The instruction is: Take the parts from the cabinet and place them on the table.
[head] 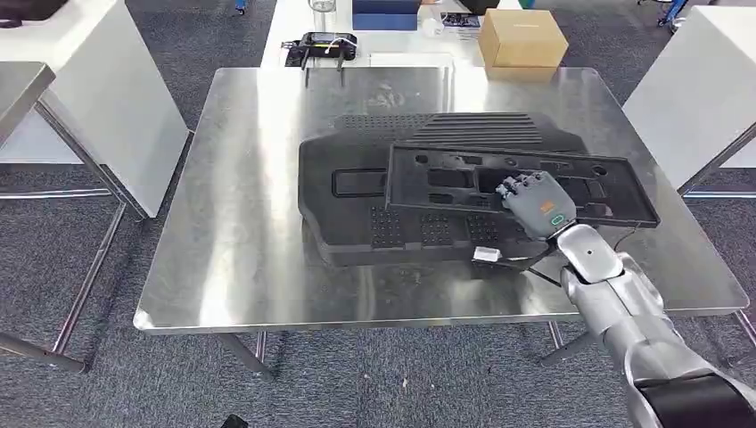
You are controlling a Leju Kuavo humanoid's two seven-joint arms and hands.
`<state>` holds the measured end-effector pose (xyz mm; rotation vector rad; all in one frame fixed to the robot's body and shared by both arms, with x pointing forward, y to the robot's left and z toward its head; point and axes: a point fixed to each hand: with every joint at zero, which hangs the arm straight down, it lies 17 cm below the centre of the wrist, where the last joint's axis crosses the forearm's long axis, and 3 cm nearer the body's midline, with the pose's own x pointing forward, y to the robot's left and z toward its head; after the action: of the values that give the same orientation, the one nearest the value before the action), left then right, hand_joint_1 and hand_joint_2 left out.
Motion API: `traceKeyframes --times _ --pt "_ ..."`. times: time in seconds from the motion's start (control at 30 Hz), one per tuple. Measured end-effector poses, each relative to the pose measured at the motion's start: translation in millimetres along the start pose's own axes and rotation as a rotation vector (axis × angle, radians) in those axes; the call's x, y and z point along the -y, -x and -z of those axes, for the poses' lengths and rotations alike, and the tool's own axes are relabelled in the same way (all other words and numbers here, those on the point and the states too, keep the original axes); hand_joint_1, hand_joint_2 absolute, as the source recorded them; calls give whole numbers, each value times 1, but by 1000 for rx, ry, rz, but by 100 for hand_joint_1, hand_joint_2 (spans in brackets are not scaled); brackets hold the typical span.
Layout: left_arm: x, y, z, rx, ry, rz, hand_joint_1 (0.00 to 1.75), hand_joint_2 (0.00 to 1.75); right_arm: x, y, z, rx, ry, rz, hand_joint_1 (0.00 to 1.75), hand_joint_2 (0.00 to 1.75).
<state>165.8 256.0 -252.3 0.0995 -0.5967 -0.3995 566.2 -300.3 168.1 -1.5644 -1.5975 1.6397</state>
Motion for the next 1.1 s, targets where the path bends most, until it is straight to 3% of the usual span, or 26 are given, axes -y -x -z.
traceKeyframes --times 0.3,0.33,0.8,0.83,1.1 --pt "1 -1 0 3 3 -1 0 175 0 -7 1 17 0 7 175 175" --pt "1 -1 0 6 5 -1 0 175 -1 -8 1 17 -1 11 0 0" --pt "-5 1 1 -4 -28 25 0 175 -24 -23 -17 -10 -51 108 0 0" --pt "-5 1 1 -5 -30 26 0 0 -27 -25 -19 -12 -57 122 0 0" --pt "-4 0 1 2 -25 35 0 0 -53 -48 -33 -16 -170 301 0 0"
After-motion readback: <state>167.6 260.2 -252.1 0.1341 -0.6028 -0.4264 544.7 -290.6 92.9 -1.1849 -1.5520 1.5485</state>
